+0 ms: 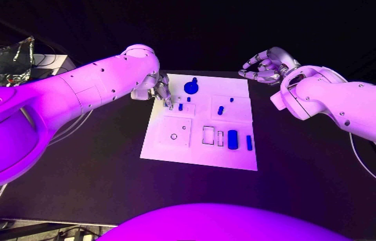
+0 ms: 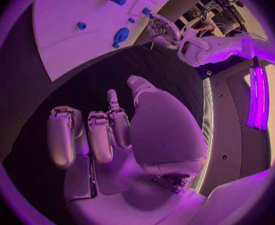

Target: Assemble the parts on the task board

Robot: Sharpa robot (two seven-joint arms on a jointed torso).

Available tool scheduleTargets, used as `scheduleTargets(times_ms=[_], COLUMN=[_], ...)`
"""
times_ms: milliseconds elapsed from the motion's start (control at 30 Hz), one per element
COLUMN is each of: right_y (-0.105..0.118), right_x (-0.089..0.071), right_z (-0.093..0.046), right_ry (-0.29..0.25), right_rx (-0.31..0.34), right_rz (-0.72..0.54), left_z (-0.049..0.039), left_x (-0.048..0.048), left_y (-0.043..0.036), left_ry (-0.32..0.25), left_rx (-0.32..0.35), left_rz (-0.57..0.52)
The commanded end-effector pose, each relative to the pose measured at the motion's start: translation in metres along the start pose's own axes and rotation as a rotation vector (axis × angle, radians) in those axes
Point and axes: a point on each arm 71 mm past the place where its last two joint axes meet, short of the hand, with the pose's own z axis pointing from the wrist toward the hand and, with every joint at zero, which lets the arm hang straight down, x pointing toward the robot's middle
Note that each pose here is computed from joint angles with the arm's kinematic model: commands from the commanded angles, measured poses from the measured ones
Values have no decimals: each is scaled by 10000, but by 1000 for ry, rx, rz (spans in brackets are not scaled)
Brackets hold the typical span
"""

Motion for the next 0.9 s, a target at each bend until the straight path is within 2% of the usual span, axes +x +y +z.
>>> scheduleTargets(times_ms=[33, 900], right_y=[17, 26], right_x=[10, 15], right_z=[1, 3], right_ry=[12, 11], right_rx=[-16, -19], right_rz=[-8, -7], left_z=[2, 62], left_x=[-7, -41], left_y=[-18, -29], left_ry=[5, 9], left_rx=[7, 7], left_rz=[-10, -34])
